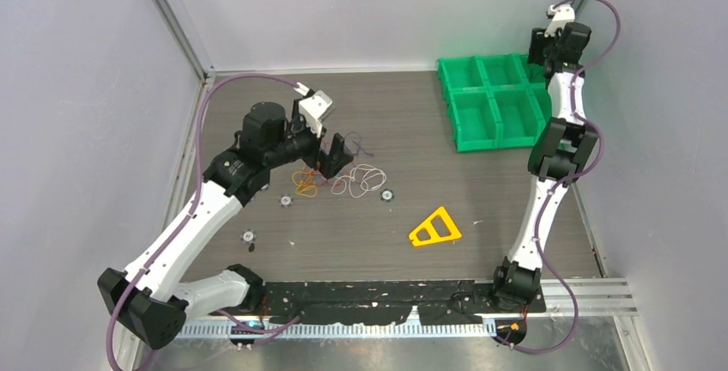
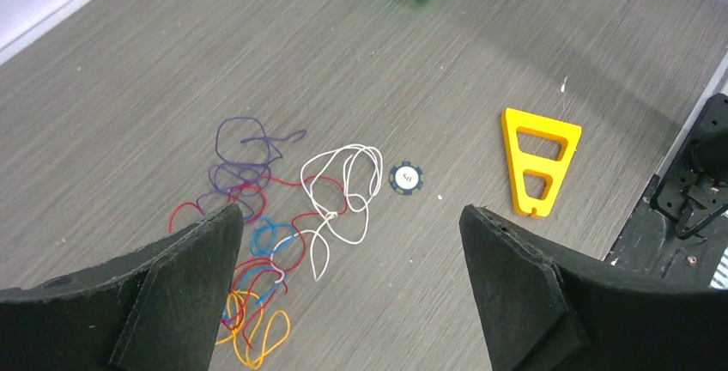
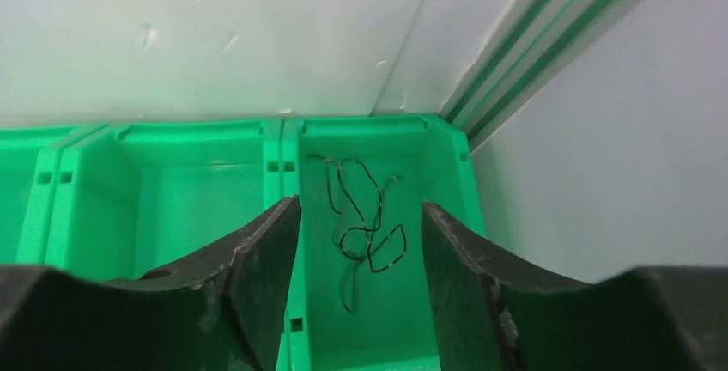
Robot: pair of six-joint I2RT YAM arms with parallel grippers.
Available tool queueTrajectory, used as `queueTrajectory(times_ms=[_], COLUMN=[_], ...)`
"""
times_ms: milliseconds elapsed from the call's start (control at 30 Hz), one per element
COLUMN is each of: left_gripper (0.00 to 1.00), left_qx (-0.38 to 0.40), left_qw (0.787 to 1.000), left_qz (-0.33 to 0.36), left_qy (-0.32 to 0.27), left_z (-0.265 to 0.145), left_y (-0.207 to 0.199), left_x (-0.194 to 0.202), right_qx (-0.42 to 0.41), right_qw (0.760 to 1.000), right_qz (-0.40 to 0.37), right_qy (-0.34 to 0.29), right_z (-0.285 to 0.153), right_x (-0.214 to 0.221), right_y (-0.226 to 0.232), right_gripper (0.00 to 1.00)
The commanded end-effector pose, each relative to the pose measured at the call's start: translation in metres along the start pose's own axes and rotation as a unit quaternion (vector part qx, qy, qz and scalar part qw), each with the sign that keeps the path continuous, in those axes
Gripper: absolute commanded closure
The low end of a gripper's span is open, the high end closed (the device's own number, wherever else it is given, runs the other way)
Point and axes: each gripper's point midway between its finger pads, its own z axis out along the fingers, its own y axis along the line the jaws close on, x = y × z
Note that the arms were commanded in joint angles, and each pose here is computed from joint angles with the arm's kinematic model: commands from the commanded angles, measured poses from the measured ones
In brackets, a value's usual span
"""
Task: Untangle the cables
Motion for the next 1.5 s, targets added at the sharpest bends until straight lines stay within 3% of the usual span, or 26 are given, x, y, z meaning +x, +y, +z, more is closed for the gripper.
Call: queueTrajectory(times_ms=[0,33,167,300,433,633,800,1033,1233,1400,1467], left_gripper=[0.00,0.00,0.00,0.00,0.02,0.18,0.28,0.27,0.26,0.26,0.26], left_qx=[-0.009,-0.011,-0.028,-0.025,-0.030,-0.046,-0.051,-0.030,-0.044,-0.063,-0.067], left_qw=[1.000,1.000,0.999,0.997,0.992,0.981,0.971,0.966,0.967,0.966,0.967], left_qz=[-0.011,-0.013,-0.013,-0.043,-0.085,-0.148,-0.197,-0.232,-0.231,-0.231,-0.228], left_qy=[0.000,0.001,0.010,0.050,0.093,0.117,0.129,0.114,0.101,0.094,0.090], left_z=[-0.006,-0.007,-0.011,-0.013,-0.012,0.004,0.022,0.031,0.026,0.021,0.019], left_y=[0.006,0.007,0.018,0.026,0.044,0.086,0.126,0.128,0.128,0.133,0.134], left_x=[-0.004,-0.004,0.000,0.018,0.041,0.067,0.082,0.080,0.076,0.070,0.066], right_qx=[-0.008,-0.013,-0.117,-0.272,-0.398,-0.505,-0.533,-0.485,-0.494,-0.484,-0.476], right_qw=[0.999,0.998,0.992,0.960,0.912,0.845,0.814,0.842,0.837,0.838,0.843], right_qz=[-0.035,-0.045,-0.051,-0.053,-0.059,-0.071,-0.068,-0.055,-0.055,-0.063,-0.067], right_qy=[-0.037,-0.051,-0.007,0.028,0.081,0.161,0.221,0.230,0.228,0.244,0.241], right_z=[-0.041,-0.061,-0.139,-0.220,-0.279,-0.327,-0.332,-0.281,-0.257,-0.246,-0.242], right_x=[-0.073,-0.098,-0.122,-0.125,-0.097,-0.029,0.014,0.034,0.053,0.077,0.077], right_y=[0.003,0.004,0.047,0.128,0.241,0.377,0.452,0.509,0.545,0.561,0.560], right_gripper=[0.36,0.30,0.17,0.08,0.08,0.15,0.18,0.16,0.17,0.29,0.44])
